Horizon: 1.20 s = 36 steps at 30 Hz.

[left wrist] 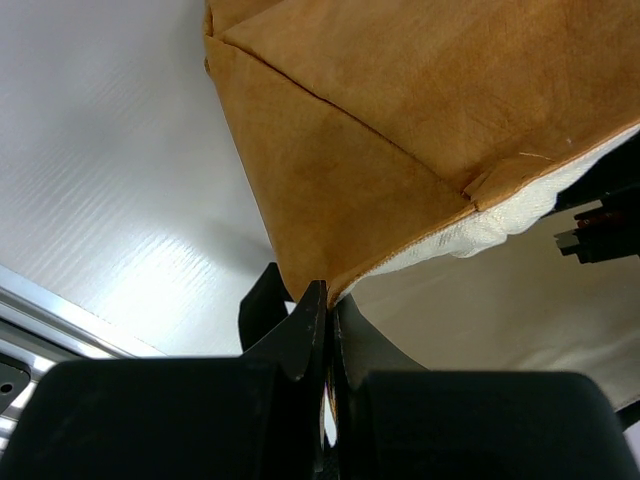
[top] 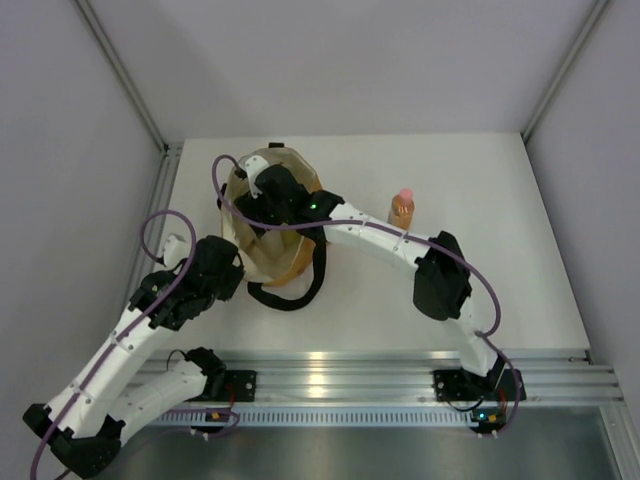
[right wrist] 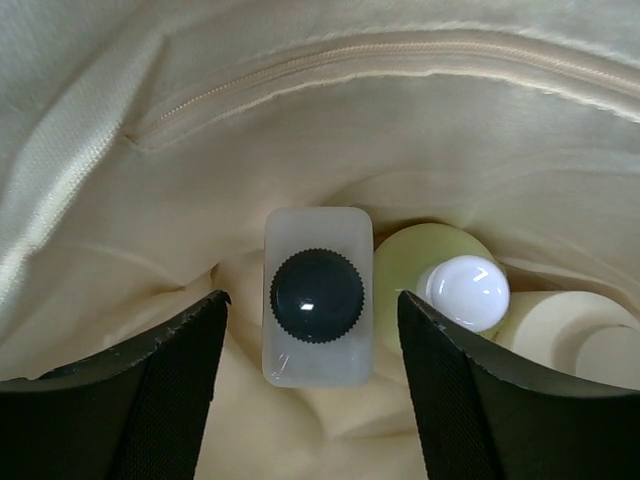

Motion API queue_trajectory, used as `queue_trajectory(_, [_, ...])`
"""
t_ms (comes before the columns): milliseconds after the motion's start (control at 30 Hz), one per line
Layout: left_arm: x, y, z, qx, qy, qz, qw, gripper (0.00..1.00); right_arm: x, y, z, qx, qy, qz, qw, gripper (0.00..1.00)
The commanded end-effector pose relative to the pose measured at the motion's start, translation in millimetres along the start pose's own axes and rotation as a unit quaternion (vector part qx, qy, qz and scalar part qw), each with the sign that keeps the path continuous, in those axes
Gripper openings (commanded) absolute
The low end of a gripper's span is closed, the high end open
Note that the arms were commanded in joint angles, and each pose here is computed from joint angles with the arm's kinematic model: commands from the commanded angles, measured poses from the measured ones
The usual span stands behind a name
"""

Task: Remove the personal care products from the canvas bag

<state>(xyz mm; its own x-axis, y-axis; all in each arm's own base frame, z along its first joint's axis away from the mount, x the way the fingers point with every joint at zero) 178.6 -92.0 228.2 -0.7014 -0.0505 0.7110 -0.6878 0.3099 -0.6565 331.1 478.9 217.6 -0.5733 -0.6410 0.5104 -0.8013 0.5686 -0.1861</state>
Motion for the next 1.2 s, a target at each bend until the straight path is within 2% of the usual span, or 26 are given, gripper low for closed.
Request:
queue_trajectory(0, [8, -13, -1, 0.013, 0.006, 0.018, 1.000, 0.00, -3, -3, -14, 0.003, -0.018, -0.015, 1.000, 0.66])
queue_trajectory(367, [12, -18, -1, 0.008, 0.007, 0.024, 1.000, 0.00, -28, 0, 13, 0.006, 0.015, -0.015, 1.000, 0.63])
queue_trajectory(533, [15, -23, -2, 0.003, 0.008, 0.030, 1.000, 0.00, -32, 2, 19, 0.001, 0.021, -0.017, 1.000, 0.53])
queue_trajectory(633, [17, -26, -4, 0.004, 0.006, 0.036, 0.999, 0.00, -29, 1, 14, -0.003, 0.016, -0.015, 1.000, 0.40])
queue_trajectory(667, [18, -26, -5, 0.003, 0.004, 0.036, 0.999, 0.00, -27, 1, 9, -0.003, 0.010, -0.015, 1.000, 0.28])
queue_trajectory(733, [18, -27, -5, 0.003, 0.005, 0.037, 0.999, 0.00, -24, -1, 4, -0.007, 0.005, -0.013, 1.000, 0.16])
queue_trajectory(767, [18, -27, -4, 0.002, 0.006, 0.036, 0.999, 0.00, -21, -2, -2, -0.008, -0.002, -0.011, 1.000, 0.04])
queue_trajectory(800, [17, -26, -4, 0.001, 0.006, 0.035, 0.999, 0.00, -20, -3, -4, -0.009, -0.005, -0.010, 1.000, 0.00])
queue_trajectory(1167, [15, -22, -3, -0.001, 0.006, 0.030, 1.000, 0.00, 21, -13, -64, -0.016, -0.076, 0.007, 0.997, 0.00])
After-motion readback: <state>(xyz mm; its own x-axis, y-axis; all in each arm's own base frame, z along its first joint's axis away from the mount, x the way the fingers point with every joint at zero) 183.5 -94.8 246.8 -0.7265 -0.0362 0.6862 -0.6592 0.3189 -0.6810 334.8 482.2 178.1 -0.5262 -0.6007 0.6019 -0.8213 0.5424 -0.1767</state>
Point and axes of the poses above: each gripper's point midway between its finger pads, its own x axis back along the fingers, its own y axis along the line the jaws close on, z = x × y, the point moved 3 cm from there along x, back along the fingers, and after that the axes turned 12 degrees about x, right-handed, at the moved point
